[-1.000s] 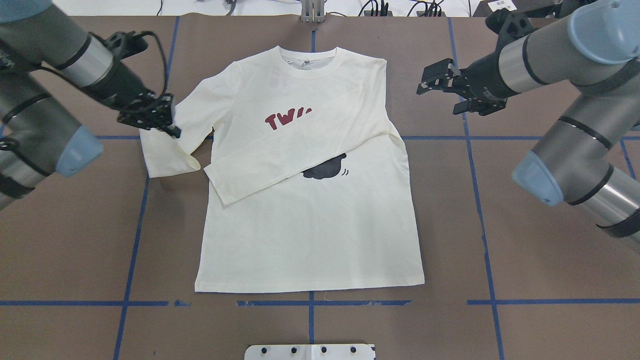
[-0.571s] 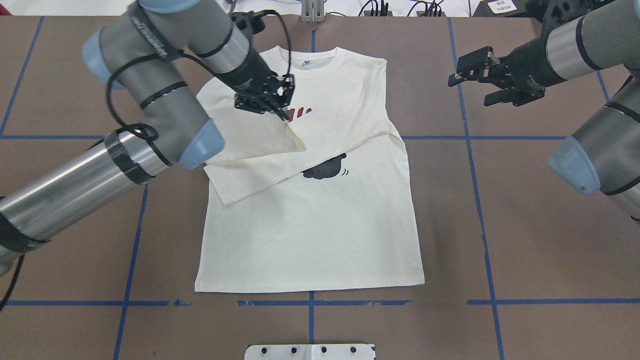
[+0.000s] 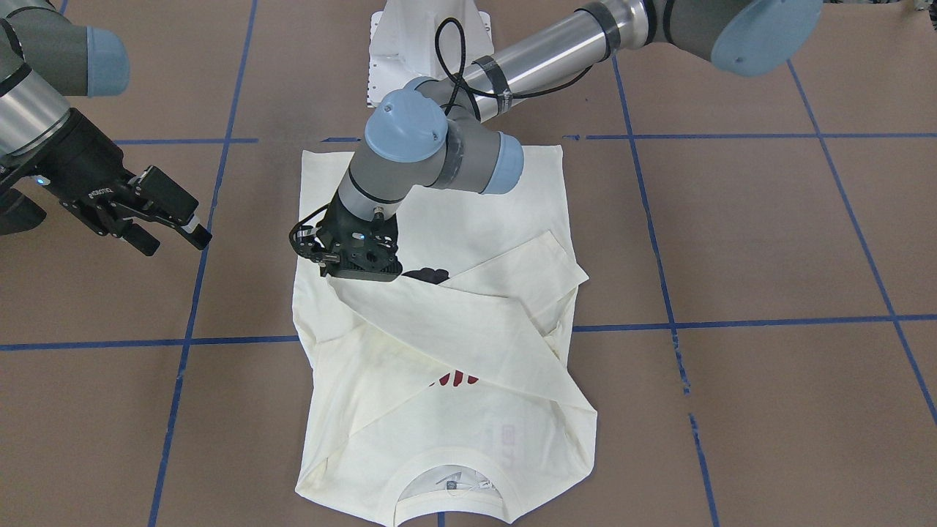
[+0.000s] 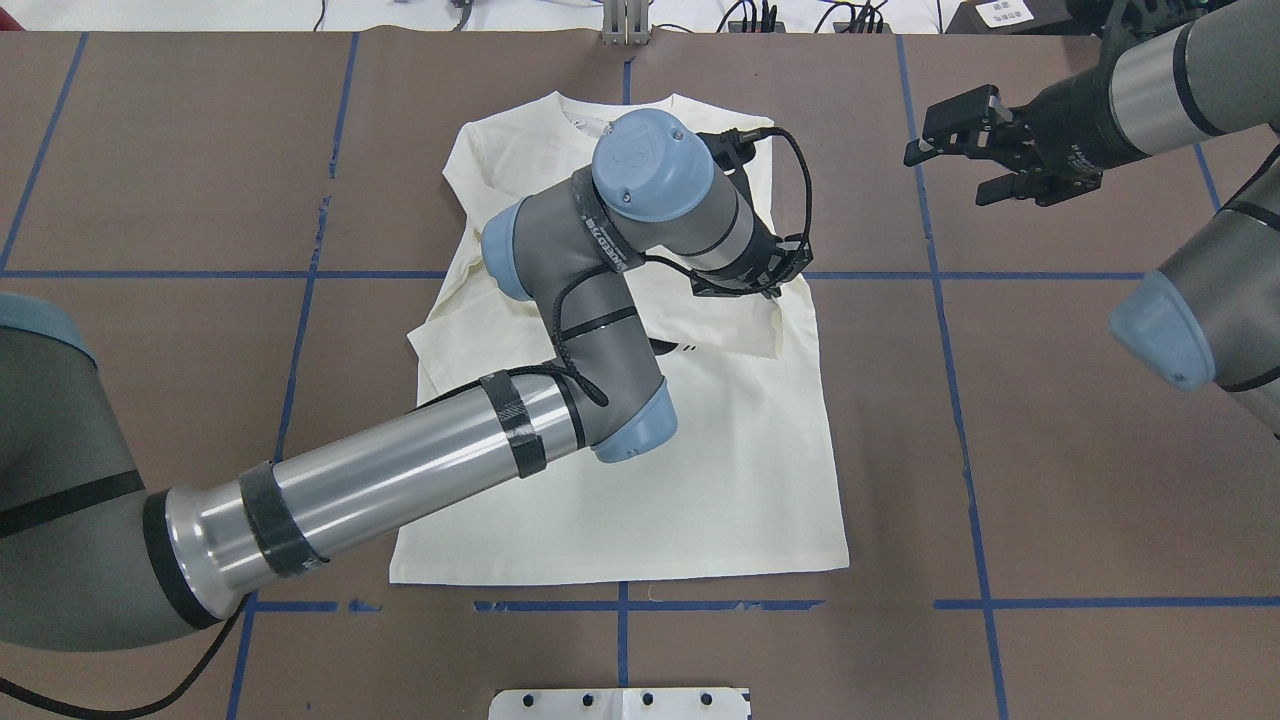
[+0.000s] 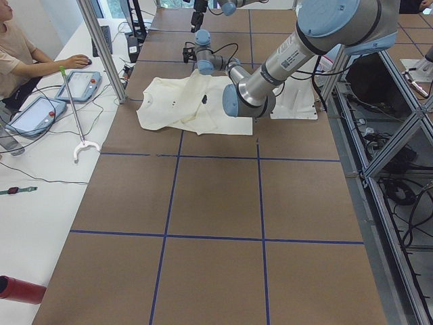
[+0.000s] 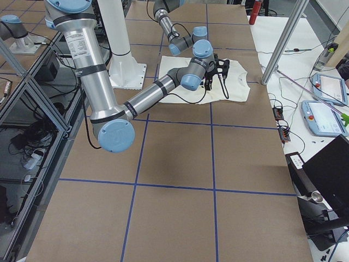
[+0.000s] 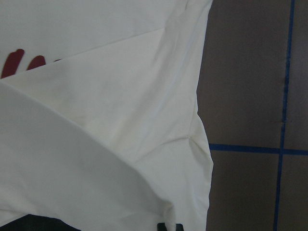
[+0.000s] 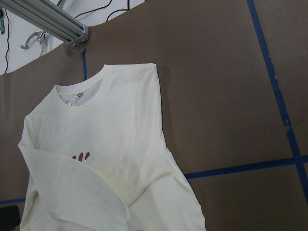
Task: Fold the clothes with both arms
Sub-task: 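Fold the held sleeve with the left gripper across the shirt toward the collar, then release the sleeve with the left gripper while the right gripper moves to the hem, then grasp the hem corners nearest the robot with both grippers, then lift the hem with both grippers and fold it toward the collar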
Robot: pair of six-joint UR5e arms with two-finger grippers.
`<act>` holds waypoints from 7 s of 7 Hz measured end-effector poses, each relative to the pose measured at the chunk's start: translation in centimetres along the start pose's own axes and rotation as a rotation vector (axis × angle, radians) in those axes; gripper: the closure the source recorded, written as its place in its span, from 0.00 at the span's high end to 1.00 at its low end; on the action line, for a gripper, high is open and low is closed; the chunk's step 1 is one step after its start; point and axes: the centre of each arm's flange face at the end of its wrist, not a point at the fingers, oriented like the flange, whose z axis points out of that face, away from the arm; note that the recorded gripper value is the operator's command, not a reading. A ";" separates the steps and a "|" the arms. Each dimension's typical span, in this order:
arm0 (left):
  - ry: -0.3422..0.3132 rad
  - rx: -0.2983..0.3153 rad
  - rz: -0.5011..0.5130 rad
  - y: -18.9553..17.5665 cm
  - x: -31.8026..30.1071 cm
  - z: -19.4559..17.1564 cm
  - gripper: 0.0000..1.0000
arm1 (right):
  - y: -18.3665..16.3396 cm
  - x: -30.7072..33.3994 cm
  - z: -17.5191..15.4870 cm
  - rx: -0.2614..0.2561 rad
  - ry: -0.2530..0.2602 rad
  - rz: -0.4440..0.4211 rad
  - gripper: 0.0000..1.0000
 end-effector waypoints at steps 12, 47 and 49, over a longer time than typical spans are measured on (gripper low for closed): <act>-0.005 0.048 0.012 -4.7 -23.0 -16.7 0.70 | 33.9 -1.4 16.1 0.166 0.306 0.152 0.83; -0.261 0.038 -0.304 19.3 -22.7 -23.4 0.00 | 30.7 -4.9 2.0 0.044 0.192 0.208 0.00; -0.257 0.184 -0.220 7.8 -22.2 -22.5 0.00 | 21.1 -8.0 7.5 0.105 0.217 0.160 0.00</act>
